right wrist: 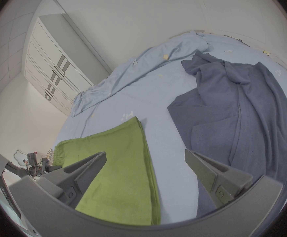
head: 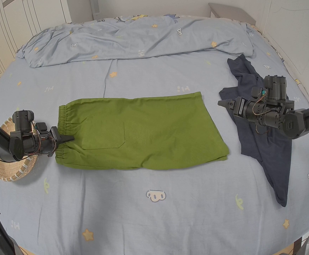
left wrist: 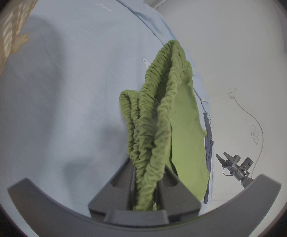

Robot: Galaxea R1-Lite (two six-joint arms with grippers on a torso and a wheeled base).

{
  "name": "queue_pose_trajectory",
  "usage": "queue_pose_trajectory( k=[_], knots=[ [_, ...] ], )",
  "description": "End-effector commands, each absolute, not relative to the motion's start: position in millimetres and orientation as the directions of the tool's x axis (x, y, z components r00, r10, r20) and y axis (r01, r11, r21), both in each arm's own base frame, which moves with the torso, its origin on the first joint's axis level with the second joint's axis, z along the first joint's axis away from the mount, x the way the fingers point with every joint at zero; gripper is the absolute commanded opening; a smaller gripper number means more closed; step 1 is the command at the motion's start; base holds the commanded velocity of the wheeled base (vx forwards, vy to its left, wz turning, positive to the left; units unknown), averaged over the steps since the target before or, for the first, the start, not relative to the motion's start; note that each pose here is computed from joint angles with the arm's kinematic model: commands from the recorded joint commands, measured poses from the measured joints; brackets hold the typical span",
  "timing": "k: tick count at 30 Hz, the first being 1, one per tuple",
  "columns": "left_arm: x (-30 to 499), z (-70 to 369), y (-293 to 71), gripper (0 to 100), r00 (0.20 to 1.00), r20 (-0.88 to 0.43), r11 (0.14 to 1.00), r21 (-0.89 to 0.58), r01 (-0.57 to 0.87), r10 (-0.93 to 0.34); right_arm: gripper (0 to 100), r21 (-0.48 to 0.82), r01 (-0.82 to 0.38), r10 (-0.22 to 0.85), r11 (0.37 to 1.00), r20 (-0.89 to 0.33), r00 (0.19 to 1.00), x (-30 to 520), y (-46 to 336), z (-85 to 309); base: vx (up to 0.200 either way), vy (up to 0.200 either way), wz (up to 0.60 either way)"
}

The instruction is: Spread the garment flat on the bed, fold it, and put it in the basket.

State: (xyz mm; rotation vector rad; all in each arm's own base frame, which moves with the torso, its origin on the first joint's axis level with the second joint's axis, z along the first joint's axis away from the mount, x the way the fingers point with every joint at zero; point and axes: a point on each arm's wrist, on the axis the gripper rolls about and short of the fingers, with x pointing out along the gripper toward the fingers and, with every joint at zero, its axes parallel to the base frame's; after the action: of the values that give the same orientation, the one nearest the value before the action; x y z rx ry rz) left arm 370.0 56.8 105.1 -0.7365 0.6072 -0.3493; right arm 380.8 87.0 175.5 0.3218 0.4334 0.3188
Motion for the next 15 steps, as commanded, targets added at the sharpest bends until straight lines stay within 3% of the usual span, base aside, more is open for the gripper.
queue_pose_trajectory(
  k=[1,8,15],
  knots=[
    [359,128,56,0,0.798,-0.352,0.704,-0.7,0.123,-0.489,100,0.38,-0.196,0.359,0.904,-0.426,0.831,403,81,149,0.0,0.0,0.0],
    [357,129,59,0,0.802,-0.352,0.705,-0.699,0.116,-0.482,100,0.486,-0.242,0.488,0.84,-0.48,0.729,413,82,119,0.0,0.0,0.0],
    [358,128,57,0,0.798,-0.355,0.704,-0.7,0.118,-0.487,100,0.498,-0.222,0.499,0.838,-0.536,0.681,420,87,90,0.0,0.0,0.0]
  ],
)
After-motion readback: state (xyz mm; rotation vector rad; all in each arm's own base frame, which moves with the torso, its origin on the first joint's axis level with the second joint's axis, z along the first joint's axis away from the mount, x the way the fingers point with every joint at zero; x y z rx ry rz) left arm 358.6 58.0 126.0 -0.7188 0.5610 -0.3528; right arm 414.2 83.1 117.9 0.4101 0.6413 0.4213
